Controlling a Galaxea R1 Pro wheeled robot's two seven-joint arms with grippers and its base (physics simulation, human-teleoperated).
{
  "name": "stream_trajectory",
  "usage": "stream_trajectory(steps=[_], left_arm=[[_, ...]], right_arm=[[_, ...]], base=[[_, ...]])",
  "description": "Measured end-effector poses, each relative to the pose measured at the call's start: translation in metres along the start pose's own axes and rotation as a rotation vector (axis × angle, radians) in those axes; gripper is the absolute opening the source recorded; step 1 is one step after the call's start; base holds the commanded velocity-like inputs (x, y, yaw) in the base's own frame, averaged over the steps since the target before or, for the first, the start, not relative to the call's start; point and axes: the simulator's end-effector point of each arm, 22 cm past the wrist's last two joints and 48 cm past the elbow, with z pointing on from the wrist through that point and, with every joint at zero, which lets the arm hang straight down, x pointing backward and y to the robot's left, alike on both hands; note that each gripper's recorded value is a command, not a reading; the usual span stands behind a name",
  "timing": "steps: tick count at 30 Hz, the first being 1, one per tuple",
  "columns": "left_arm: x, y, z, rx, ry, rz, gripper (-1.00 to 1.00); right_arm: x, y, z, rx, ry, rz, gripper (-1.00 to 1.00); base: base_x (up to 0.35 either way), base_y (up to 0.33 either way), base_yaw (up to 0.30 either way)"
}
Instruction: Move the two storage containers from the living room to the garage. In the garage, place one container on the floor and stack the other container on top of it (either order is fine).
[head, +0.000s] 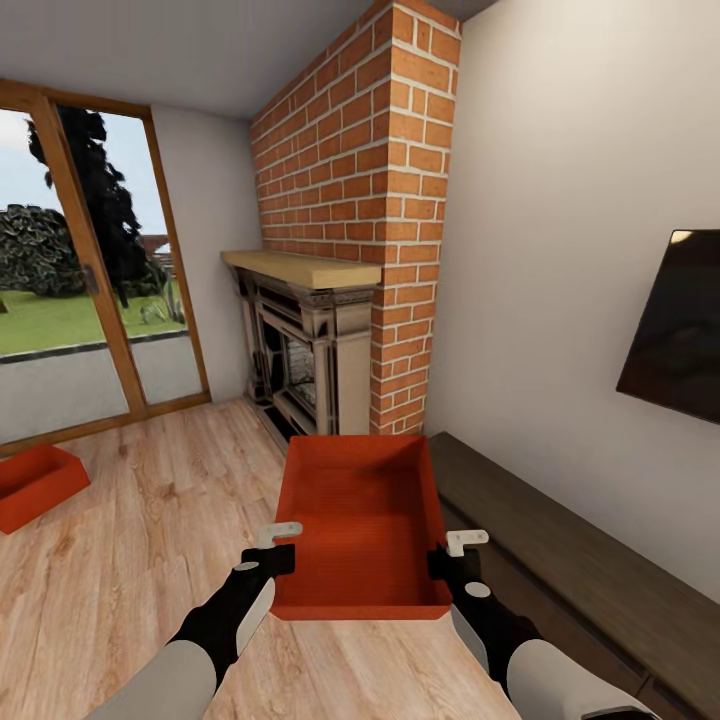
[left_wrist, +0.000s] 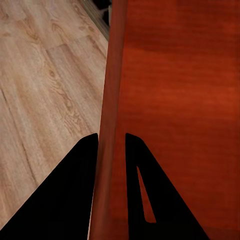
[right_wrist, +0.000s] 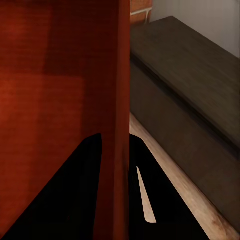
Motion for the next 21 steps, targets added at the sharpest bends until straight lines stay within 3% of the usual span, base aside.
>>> stream_trajectory(steps=[21], left_arm=[[0.0001,0.0,0.0,-0.001,0.0,0.0,-1.0]], right_arm=[[0.0001,-0.0001,0.0,0.0,0.0,0.0,-1.0]], base=[[0.0,0.0,0.0]])
